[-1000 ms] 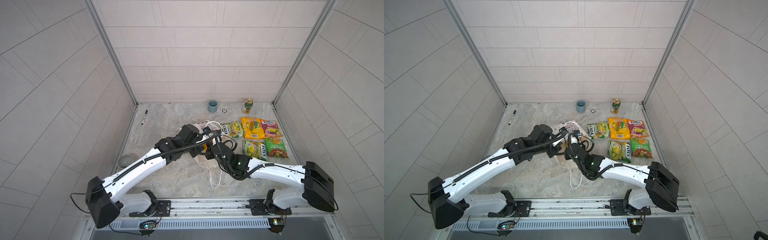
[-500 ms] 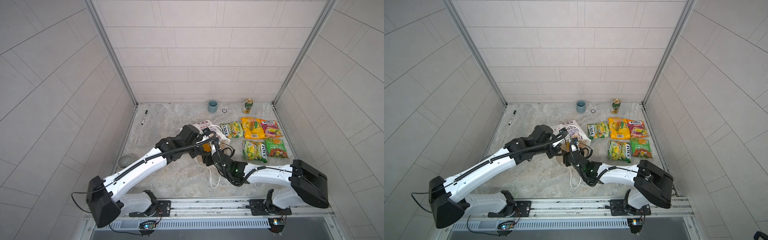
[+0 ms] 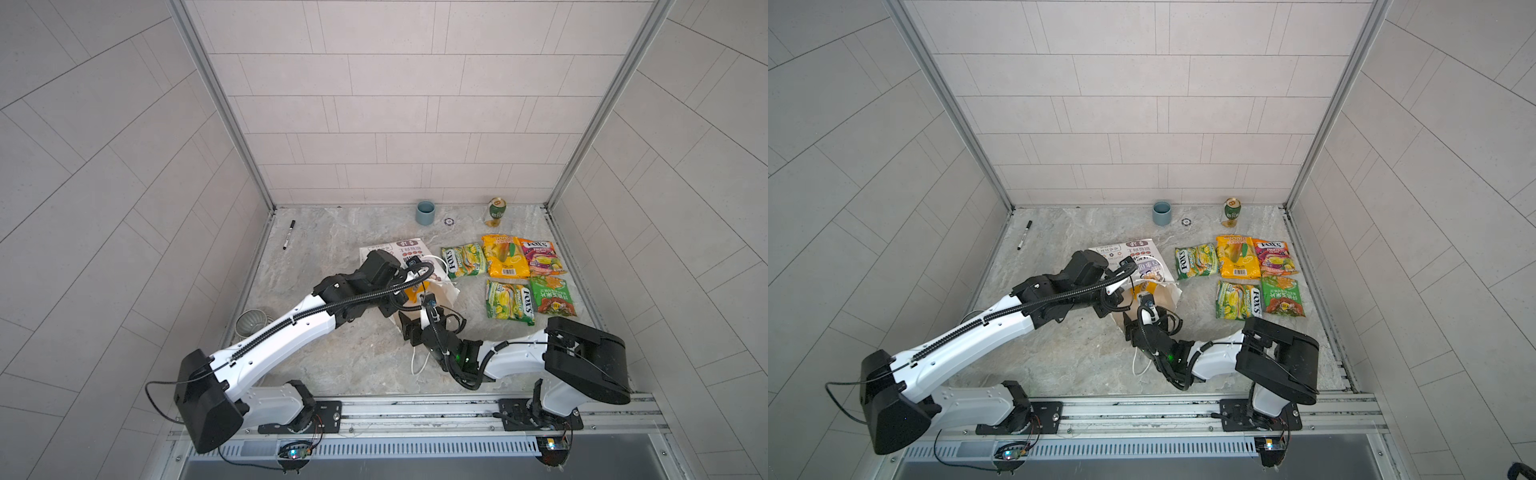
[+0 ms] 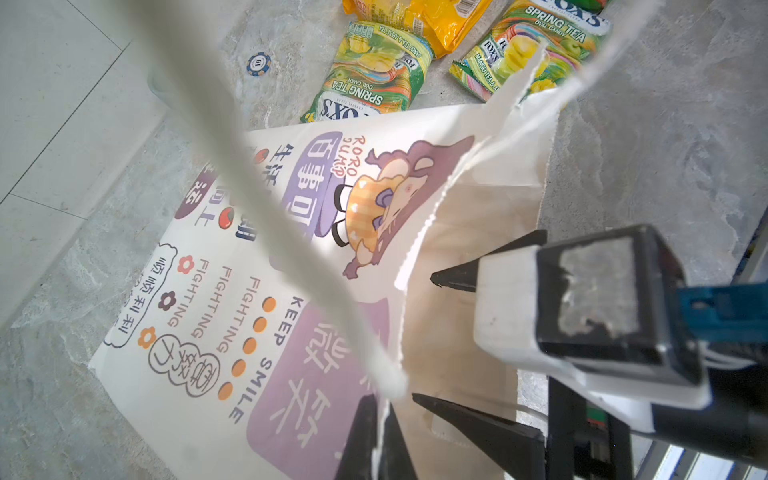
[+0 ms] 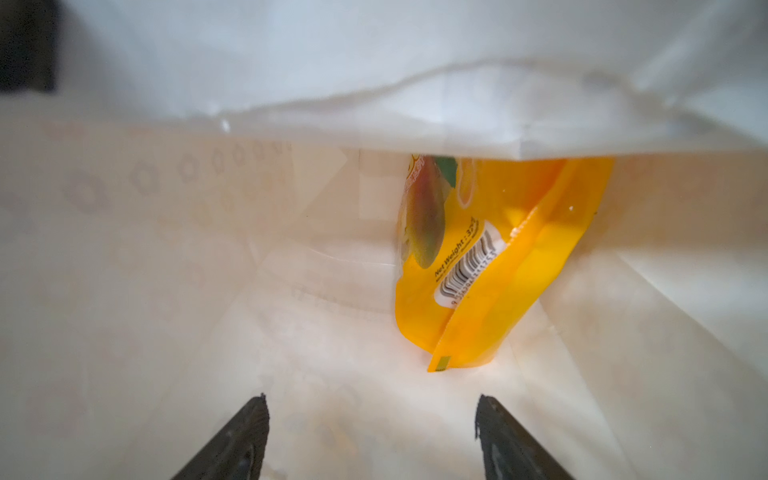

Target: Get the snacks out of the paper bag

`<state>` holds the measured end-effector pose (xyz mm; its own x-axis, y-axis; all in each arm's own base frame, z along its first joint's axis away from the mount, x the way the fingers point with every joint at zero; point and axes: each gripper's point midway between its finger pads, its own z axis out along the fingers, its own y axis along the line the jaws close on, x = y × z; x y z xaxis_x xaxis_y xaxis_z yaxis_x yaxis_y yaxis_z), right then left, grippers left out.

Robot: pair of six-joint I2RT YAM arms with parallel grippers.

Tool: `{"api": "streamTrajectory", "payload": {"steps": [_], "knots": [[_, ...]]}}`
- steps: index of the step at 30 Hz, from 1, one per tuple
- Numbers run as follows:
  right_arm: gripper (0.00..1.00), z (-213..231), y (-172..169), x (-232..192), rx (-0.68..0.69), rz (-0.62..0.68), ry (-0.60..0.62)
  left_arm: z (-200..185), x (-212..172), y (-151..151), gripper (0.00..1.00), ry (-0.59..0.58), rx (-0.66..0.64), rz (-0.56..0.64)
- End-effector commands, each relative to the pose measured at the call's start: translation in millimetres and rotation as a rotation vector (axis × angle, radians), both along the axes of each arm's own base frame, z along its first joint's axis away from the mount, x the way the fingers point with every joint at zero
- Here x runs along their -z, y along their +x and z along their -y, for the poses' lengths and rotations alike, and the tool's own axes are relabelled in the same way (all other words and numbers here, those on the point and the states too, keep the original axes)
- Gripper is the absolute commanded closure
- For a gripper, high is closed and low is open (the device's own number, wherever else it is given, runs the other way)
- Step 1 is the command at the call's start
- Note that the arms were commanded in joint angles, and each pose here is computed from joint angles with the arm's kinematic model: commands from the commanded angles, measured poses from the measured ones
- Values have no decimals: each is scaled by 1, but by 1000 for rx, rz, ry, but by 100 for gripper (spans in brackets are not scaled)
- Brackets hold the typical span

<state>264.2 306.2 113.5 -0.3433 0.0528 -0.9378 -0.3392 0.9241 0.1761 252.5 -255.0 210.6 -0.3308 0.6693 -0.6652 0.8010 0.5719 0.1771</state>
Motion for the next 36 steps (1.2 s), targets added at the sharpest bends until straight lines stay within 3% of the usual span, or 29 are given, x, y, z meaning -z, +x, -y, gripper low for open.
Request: {"api": "streamTrajectory", "payload": {"steps": [1, 11, 20, 28, 29, 33, 36], "knots": [[21, 7, 2, -11, 32, 41, 0, 8, -16, 3, 100, -52, 3, 26], [22, 21, 31, 4, 134, -59, 38, 12, -22, -3, 100, -87, 36, 24], [19, 11, 54, 9, 152, 3, 114, 19, -24, -8, 100, -114, 71, 8], [22, 12, 81, 12, 225, 36, 110, 20, -24, -11, 100, -121, 85, 2], [26, 12, 84, 12, 233, 41, 108, 20, -24, -11, 100, -121, 86, 0], [65, 11, 95, 11, 243, 45, 107, 19, -22, -11, 100, -116, 85, 2], [83, 6, 96, 7, 221, 44, 105, 16, -21, -9, 100, -105, 69, 12]]}}
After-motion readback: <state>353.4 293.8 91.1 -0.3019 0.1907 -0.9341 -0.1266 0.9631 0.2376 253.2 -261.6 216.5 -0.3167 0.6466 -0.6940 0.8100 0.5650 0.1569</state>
